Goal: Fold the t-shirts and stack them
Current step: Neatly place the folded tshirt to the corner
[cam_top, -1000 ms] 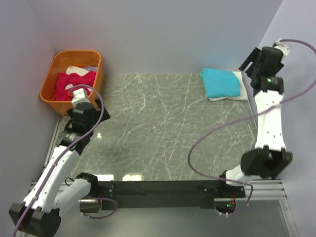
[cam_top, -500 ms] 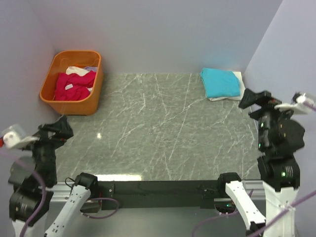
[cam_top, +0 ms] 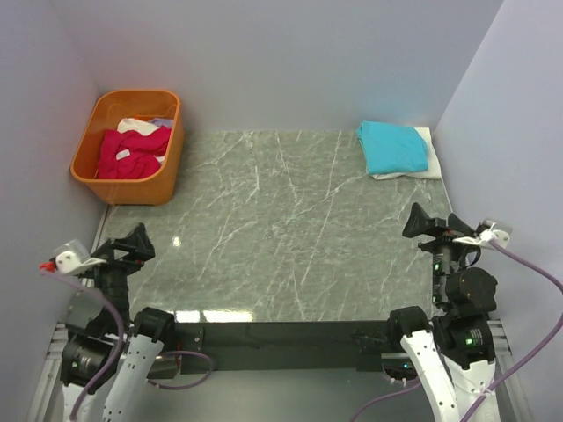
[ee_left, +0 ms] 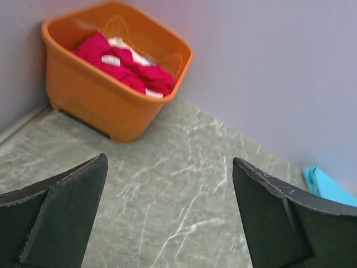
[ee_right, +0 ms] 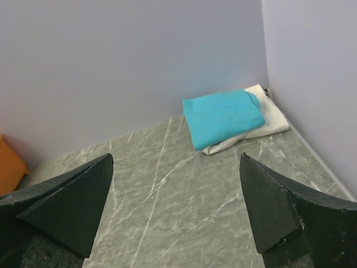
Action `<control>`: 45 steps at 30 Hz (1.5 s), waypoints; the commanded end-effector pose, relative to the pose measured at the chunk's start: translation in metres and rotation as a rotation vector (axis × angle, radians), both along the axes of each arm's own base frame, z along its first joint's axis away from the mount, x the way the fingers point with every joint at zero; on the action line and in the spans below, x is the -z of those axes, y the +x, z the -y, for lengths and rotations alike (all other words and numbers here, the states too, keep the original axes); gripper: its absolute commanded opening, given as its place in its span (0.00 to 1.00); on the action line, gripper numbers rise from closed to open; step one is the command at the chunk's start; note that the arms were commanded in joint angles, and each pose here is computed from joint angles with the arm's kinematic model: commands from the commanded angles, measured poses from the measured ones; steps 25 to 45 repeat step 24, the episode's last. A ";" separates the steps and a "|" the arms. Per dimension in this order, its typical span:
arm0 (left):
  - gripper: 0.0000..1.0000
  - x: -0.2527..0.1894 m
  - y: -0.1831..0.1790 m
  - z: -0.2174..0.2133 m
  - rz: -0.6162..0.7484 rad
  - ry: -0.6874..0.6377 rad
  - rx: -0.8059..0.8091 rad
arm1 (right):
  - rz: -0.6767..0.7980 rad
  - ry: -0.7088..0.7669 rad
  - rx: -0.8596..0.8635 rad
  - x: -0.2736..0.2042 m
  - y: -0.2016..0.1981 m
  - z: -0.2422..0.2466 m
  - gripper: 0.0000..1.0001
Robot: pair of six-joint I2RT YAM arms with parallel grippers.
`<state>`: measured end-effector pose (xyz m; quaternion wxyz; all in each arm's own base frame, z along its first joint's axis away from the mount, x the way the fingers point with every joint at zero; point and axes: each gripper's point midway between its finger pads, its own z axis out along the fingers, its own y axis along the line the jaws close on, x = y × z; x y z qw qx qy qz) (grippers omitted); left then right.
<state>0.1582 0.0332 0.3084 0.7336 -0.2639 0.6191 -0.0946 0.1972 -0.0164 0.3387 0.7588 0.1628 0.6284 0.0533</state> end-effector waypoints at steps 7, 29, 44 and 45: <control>0.99 0.015 0.002 -0.003 0.136 -0.067 -0.021 | 0.120 -0.032 -0.048 -0.001 -0.002 -0.009 1.00; 0.99 0.023 0.018 0.011 0.098 0.008 0.034 | 0.136 -0.032 -0.112 0.007 0.005 -0.022 1.00; 0.99 0.023 0.018 0.011 0.098 0.008 0.034 | 0.136 -0.032 -0.112 0.007 0.005 -0.022 1.00; 0.99 0.023 0.018 0.011 0.098 0.008 0.034 | 0.136 -0.032 -0.112 0.007 0.005 -0.022 1.00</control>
